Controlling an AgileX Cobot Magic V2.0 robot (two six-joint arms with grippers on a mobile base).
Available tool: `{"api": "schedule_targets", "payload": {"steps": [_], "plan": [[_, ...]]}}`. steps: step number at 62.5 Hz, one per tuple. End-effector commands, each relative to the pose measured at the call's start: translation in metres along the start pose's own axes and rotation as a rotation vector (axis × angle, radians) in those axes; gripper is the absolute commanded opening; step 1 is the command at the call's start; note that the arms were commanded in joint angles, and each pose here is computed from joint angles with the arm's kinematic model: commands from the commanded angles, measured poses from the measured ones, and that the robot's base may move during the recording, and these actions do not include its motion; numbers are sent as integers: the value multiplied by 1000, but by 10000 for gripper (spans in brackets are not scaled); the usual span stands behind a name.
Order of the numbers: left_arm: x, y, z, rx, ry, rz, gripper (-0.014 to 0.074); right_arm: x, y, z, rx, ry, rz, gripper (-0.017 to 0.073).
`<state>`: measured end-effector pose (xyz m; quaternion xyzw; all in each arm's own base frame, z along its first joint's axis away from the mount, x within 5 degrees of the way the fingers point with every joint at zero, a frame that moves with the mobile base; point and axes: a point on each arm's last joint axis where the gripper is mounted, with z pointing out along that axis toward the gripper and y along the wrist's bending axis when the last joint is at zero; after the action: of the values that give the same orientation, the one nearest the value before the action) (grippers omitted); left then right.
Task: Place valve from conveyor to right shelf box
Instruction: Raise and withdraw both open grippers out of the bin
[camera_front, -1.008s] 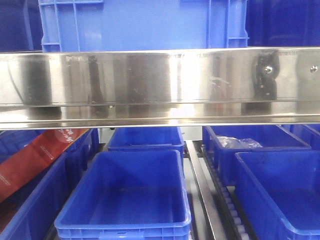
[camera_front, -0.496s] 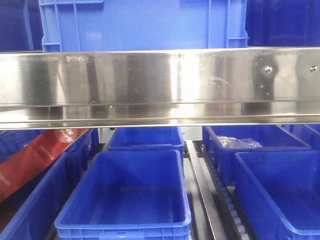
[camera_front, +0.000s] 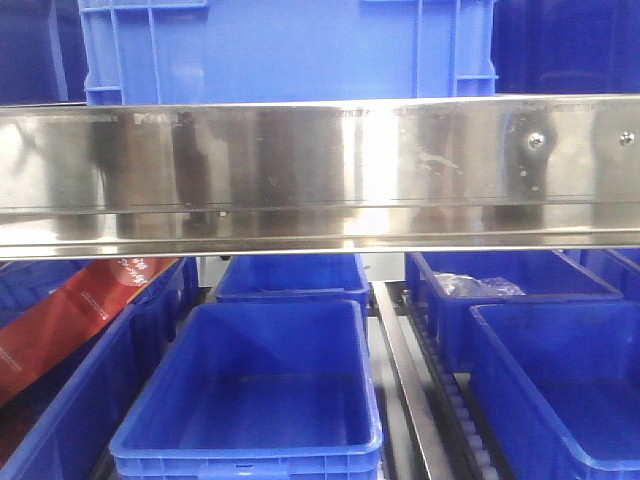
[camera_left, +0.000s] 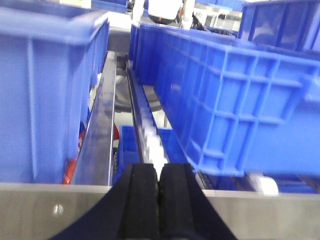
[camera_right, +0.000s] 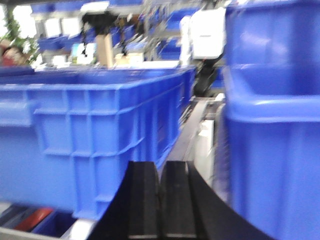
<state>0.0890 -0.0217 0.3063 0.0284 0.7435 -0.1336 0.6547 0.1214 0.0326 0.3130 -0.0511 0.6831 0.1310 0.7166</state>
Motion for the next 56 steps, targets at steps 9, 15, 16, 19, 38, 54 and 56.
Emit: {"api": "schedule_targets", "payload": {"steps": [9,15,16,19,38,54,56], "plan": [[-1,0,-21,8,-67,2,-111,-12,-1,-26,2,-103,-8,-168],[-2,0,-23,10,-80,3,-111,-13,0,-34,-4,-113,-7,-168],[-2,0,-23,10,-82,3,-111,-13,0,-35,-5,-111,-7,-168],[-2,0,-24,11,-87,3,-111,-14,0,-38,-7,-116,-7,-168],[-3,-1,-24,11,-93,3,-111,-15,0,-39,-8,-127,-7,-168],[-3,-1,-24,11,-93,3,-111,-14,0,-39,-6,-124,-7,-168],[-3,-1,-24,11,-93,3,-111,-14,0,-39,-6,-122,-7,-168]]}}
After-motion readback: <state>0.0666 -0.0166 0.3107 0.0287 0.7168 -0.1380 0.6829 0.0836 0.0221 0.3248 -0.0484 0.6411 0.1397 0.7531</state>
